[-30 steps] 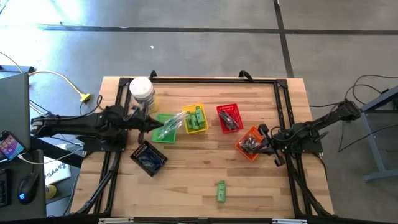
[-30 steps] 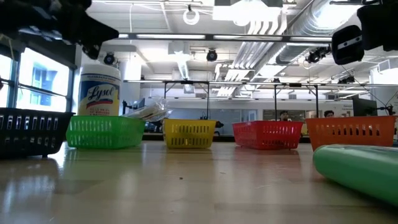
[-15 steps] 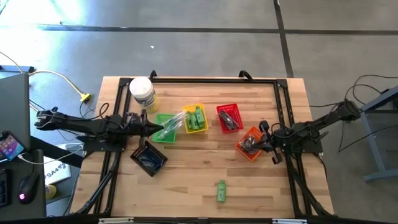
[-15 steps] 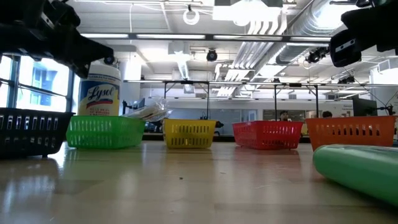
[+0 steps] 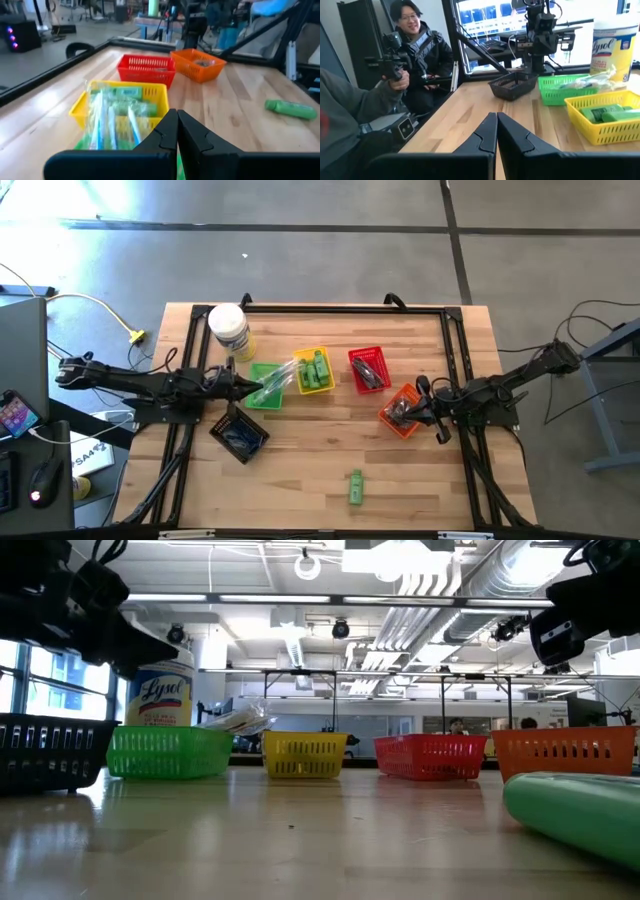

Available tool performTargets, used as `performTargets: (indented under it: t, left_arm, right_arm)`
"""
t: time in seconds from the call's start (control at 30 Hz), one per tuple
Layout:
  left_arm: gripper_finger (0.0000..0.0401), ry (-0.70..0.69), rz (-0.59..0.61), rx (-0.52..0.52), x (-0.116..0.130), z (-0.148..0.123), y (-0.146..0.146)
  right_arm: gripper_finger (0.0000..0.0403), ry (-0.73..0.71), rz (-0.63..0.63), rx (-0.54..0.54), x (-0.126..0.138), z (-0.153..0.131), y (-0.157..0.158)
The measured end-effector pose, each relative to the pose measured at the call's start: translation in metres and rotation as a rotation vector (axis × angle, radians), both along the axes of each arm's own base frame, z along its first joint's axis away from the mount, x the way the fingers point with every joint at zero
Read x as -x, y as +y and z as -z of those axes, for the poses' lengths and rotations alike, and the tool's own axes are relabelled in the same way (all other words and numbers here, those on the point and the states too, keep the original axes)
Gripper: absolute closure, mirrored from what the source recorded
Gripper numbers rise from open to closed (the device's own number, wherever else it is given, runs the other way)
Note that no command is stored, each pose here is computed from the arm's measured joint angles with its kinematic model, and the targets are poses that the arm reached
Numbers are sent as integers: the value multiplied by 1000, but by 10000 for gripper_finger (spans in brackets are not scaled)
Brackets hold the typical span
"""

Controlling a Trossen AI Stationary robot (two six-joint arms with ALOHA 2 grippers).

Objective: Pick & Place Travel size toiletries
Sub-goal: Put the green shampoo into yellow basket

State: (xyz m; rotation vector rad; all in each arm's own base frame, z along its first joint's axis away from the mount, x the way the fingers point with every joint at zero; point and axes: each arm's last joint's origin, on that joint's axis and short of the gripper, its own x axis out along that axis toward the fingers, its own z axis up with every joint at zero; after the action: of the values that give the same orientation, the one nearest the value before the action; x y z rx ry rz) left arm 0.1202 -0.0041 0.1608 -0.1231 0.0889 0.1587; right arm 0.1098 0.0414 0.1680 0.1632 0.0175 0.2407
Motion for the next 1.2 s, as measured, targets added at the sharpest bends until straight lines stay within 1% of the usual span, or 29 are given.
performTargets:
  t: [0.2,0.33,0.6,0.73,0.8,0.9,1.0,1.1,1.2]
  left_arm:
    - [401,7,-1,-17,0,1,0]
    - [401,6,0,-30,0,1,0]
    - [401,10,1,-28,0,2,0]
    - [401,-28,0,-29,-1,-6,0]
    - [401,-48,-8,-38,-1,-11,0]
    - [401,-59,-9,-56,-1,-15,0]
    - [401,-53,-9,-59,-1,-15,0]
    - [401,-52,-9,-51,-1,-15,0]
    - [401,-41,1,-43,-1,-14,0]
  right_arm:
    - [399,23,20,-9,-1,2,0]
    - [399,17,45,-40,-1,0,-1]
    - [399,27,76,-40,-5,-6,0]
    - [399,51,105,-66,-7,-4,0]
    - [399,45,107,-85,-9,-10,1]
    - [399,25,109,-102,-12,-30,2]
    - [399,96,123,-104,-16,-52,3]
    - [399,220,180,-102,-23,-70,5]
    - [399,371,202,-83,-35,-78,10]
